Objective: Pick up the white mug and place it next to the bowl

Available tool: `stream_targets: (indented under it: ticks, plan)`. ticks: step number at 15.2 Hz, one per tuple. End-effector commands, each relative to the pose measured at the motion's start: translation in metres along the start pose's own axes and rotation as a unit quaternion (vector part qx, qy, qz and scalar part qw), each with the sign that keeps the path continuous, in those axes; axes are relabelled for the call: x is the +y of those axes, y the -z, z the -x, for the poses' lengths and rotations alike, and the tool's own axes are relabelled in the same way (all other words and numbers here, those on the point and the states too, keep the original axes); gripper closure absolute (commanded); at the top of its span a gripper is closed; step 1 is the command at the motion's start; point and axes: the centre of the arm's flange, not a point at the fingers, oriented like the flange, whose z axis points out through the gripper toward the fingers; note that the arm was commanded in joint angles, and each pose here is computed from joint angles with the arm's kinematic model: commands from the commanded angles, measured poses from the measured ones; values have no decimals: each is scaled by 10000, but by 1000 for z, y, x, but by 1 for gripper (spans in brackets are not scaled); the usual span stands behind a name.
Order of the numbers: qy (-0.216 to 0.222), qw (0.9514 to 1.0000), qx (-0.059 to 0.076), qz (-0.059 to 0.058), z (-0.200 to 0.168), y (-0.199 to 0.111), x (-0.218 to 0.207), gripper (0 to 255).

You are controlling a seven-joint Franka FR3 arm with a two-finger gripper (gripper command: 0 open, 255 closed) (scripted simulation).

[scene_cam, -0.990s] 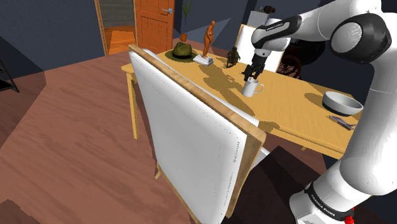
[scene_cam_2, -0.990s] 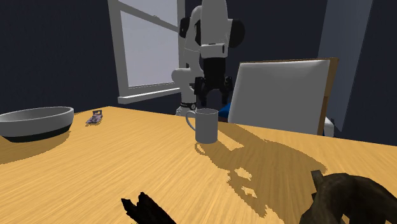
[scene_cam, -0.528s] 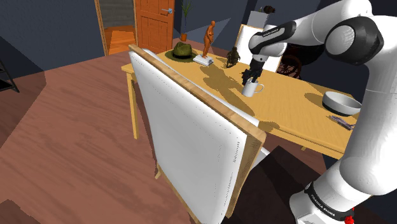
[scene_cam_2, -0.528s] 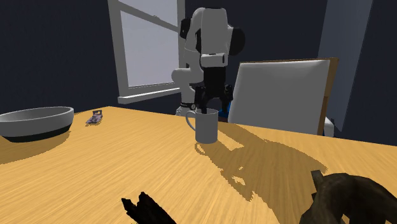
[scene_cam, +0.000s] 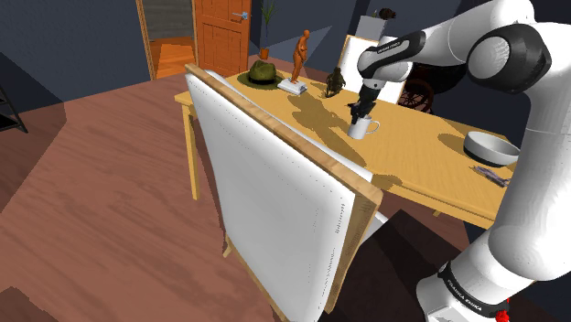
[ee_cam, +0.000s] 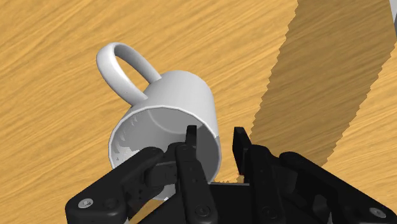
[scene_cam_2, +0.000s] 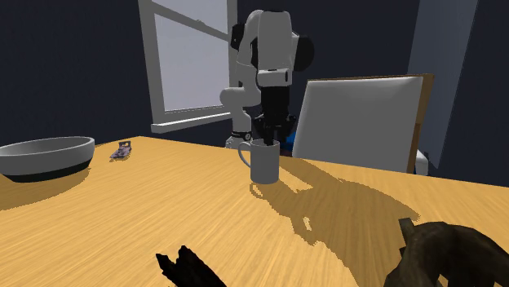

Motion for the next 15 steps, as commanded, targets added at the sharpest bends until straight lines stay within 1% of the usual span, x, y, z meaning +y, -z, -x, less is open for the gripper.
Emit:
stream_targets:
  ticks: [1,8,15]
  plan:
    - [0,10000,0,0,0,0,0,255]
    - [0,10000,0,0,0,0,0,255]
    - [0,10000,0,0,-2,37,0,255]
